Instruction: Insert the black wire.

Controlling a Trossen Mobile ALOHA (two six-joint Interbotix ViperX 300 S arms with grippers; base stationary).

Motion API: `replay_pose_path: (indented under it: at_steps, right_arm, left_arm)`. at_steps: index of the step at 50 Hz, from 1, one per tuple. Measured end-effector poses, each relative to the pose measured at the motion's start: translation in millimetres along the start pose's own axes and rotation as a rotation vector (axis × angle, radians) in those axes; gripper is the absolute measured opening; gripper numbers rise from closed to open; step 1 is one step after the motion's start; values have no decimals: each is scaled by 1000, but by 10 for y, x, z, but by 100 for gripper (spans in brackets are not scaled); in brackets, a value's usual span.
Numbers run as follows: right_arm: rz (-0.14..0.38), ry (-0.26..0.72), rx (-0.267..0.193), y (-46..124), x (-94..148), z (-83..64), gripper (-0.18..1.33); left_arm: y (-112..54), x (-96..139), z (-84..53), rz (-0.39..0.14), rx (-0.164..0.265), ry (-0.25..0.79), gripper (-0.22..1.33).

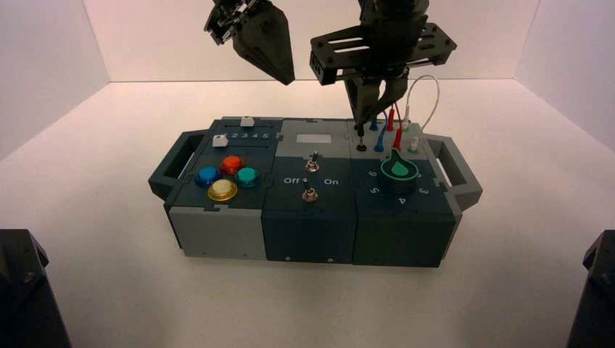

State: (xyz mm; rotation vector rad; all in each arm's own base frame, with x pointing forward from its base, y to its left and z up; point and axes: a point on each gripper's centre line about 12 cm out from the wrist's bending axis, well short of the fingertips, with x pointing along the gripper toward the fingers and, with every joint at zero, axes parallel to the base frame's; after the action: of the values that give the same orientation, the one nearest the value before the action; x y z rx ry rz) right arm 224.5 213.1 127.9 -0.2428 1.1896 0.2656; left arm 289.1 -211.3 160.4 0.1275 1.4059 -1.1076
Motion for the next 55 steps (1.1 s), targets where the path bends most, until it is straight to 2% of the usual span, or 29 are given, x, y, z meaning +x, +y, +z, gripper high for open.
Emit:
replay_pose_path:
  at_steps: [33,55]
  right_arm:
    - [-3,7,-3,-4,25,-19,-5]
    - [-7,9,-3,-19,8,-37,-5]
  left_arm:
    - [-4,3,-10,-5,5,6,-16]
    - [35,-23,-16,-4,-6,2,-17]
